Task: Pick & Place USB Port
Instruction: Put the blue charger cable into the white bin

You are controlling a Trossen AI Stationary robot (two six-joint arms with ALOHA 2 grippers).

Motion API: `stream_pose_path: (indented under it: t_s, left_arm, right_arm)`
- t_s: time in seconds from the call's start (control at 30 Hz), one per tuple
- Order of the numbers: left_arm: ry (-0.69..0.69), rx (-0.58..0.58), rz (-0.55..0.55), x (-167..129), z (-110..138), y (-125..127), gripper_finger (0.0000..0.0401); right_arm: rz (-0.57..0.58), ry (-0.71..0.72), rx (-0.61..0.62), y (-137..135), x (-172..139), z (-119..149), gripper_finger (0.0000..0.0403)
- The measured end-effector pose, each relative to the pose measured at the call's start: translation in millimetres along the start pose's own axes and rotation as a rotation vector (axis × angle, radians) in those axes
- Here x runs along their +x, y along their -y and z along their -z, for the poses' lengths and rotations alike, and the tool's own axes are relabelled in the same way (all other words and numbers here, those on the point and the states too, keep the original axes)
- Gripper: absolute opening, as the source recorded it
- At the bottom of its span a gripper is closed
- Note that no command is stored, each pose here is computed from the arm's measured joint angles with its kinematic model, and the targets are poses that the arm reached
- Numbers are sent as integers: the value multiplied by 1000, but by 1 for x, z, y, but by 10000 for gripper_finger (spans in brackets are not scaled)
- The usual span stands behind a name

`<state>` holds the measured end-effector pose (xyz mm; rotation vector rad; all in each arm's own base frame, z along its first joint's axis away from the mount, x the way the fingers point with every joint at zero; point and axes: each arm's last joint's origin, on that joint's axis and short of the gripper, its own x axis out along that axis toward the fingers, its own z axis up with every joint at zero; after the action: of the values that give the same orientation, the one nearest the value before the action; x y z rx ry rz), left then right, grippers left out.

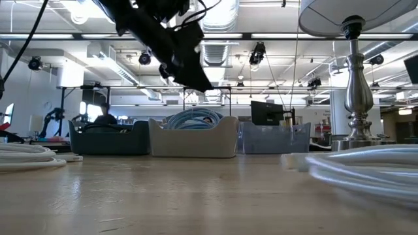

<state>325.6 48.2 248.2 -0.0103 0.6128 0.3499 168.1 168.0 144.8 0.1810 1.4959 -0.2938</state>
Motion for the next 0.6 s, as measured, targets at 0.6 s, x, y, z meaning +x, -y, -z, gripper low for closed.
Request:
stream_pose_path:
  t_s: [0.6]
  left_arm:
    - [223, -193, 399, -13, -21, 54, 223]
  right_arm:
    - [238, 418, -3, 11, -42, -63, 66]
